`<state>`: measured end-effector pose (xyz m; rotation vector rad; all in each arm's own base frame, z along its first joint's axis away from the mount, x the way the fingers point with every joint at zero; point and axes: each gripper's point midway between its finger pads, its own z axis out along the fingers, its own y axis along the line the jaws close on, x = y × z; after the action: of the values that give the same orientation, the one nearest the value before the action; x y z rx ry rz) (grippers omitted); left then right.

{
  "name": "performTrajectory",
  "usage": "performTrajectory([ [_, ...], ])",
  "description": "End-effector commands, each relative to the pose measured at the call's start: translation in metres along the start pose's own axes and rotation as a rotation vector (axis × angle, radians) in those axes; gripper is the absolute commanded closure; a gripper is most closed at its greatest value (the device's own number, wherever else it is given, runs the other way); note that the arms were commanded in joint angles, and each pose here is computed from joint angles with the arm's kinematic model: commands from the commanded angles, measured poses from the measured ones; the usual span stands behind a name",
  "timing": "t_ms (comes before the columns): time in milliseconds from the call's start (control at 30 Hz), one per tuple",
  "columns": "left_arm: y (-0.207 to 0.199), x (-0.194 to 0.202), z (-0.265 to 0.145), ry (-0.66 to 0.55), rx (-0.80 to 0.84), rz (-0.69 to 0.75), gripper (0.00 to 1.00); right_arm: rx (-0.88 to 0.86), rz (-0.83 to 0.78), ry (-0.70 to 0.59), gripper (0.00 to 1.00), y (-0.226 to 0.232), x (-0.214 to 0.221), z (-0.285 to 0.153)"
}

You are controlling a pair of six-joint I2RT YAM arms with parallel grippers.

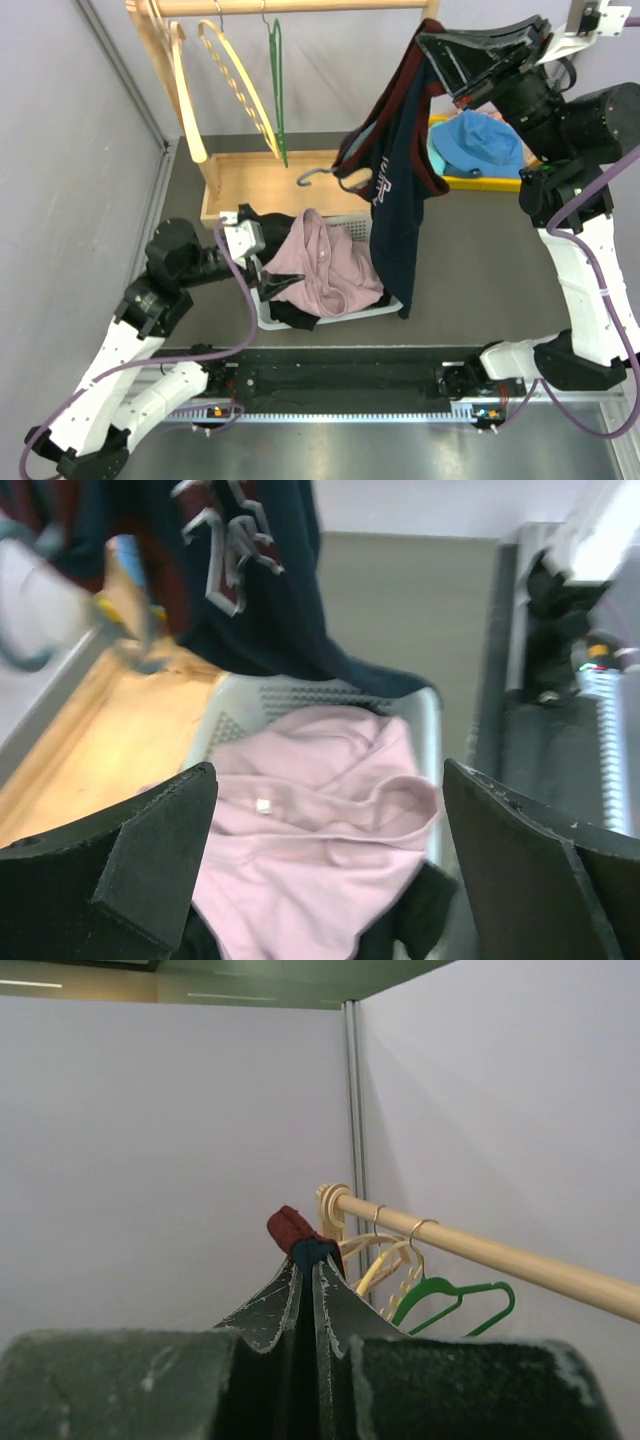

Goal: Remove the tank top from the hanger
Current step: Pick up the hanger from the clothesline, then remove the tank top from the hanger.

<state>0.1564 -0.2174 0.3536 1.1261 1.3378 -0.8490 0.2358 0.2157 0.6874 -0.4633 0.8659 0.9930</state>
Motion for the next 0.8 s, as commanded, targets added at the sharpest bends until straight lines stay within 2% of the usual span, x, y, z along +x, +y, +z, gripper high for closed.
performTrajectory([
  [0,0.038,0.012,0.005,-0.052,-0.189,0.224,0.01,-0.041,-0.037,-0.026,1.0,0.023,-0.012,-0.008],
  [33,0.039,0.009,0.006,-0.074,-0.193,0.249,0.01,-0.041,-0.033,-0.017,1.0,0.022,-0.008,-0.008],
  [133,0.045,0.017,0.015,-0.106,-0.219,0.203,0.01,-0.052,-0.021,0.008,1.0,0.026,-0.001,-0.008],
  [200,0.05,-0.002,0.019,-0.182,-0.239,0.172,0.01,-0.054,-0.016,0.019,1.0,0.028,0.002,-0.009],
  [233,0.05,-0.004,0.027,-0.181,-0.217,0.139,0.01,-0.056,-0.013,0.024,1.0,0.028,0.004,-0.008],
  [267,0.046,-0.023,0.028,-0.217,-0.19,0.09,0.01,-0.059,-0.014,0.028,1.0,0.029,0.005,-0.009],
  [333,0.029,-0.035,0.041,-0.231,-0.085,0.061,0.01,-0.061,-0.008,0.034,1.0,0.03,0.007,-0.009],
  [400,0.021,-0.053,0.044,-0.267,-0.052,0.065,0.01,-0.06,-0.005,0.038,1.0,0.029,0.009,-0.009],
  [633,-0.017,-0.053,0.049,-0.244,0.131,0.113,0.01,-0.059,0.009,0.056,1.0,0.027,0.022,-0.002],
  [767,-0.023,-0.036,0.048,-0.193,0.14,0.135,0.01,-0.05,0.01,0.059,1.0,0.024,0.026,0.002],
])
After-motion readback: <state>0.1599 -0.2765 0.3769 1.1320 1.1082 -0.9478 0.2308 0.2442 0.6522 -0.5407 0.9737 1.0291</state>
